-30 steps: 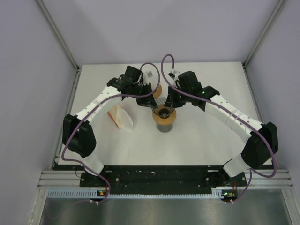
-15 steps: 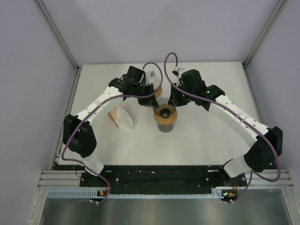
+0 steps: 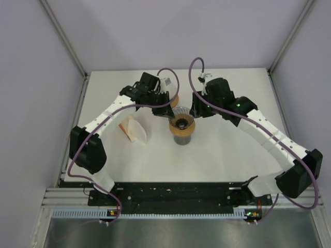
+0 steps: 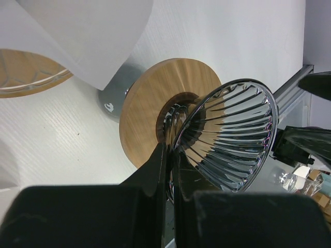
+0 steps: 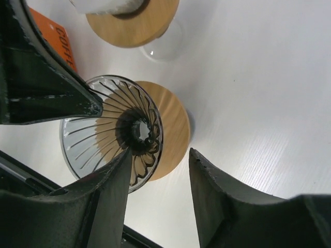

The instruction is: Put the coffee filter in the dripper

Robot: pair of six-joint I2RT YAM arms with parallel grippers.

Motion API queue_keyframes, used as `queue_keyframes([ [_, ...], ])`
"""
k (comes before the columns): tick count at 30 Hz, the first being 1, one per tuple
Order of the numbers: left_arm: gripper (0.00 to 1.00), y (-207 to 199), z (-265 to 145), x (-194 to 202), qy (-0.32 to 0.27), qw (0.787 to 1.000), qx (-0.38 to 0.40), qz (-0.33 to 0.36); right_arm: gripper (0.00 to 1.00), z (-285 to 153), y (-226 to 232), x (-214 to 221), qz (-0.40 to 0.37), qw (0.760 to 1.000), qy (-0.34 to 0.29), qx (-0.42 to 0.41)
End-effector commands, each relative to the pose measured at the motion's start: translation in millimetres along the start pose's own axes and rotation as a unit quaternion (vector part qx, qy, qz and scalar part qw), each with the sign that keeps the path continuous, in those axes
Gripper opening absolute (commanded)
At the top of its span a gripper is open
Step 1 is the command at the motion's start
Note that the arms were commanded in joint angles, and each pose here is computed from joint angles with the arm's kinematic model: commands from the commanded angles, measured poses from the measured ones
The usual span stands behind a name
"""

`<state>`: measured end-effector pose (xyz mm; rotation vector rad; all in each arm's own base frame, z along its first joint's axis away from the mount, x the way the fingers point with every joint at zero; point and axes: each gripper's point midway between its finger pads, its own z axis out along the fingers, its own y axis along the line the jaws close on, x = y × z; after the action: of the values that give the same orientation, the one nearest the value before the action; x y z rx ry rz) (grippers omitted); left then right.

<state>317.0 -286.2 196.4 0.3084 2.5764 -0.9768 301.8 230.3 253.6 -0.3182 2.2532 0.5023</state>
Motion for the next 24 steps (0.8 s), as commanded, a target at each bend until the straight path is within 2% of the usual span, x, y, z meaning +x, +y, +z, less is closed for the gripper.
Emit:
queue_keyframes([
  [1, 0.00, 22, -1, -3, -0.013, 0.998, -0.062, 0.027, 0.44, 19, 10, 16, 0.014, 0.999, 0.032, -0.024],
  [5, 0.00, 20, 3, -2, -0.021, 0.997, -0.062, 0.036, 0.23, 32, 11, 28, 0.020, 0.998, 0.046, -0.031],
  [11, 0.00, 30, 13, 7, -0.014, 0.997, -0.071, 0.040, 0.01, 44, 5, 50, 0.023, 0.997, 0.068, -0.026],
  [14, 0.00, 40, 25, 21, 0.012, 0.997, -0.069, 0.030, 0.00, 48, 1, 56, 0.018, 0.997, 0.071, -0.019],
  [18, 0.00, 52, 46, 46, 0.076, 0.995, -0.062, -0.008, 0.00, 55, -2, 67, 0.020, 0.995, 0.094, -0.014],
  [24, 0.00, 62, 62, 61, 0.117, 0.991, -0.055, -0.039, 0.00, 62, -10, 93, 0.044, 0.989, 0.141, -0.014],
])
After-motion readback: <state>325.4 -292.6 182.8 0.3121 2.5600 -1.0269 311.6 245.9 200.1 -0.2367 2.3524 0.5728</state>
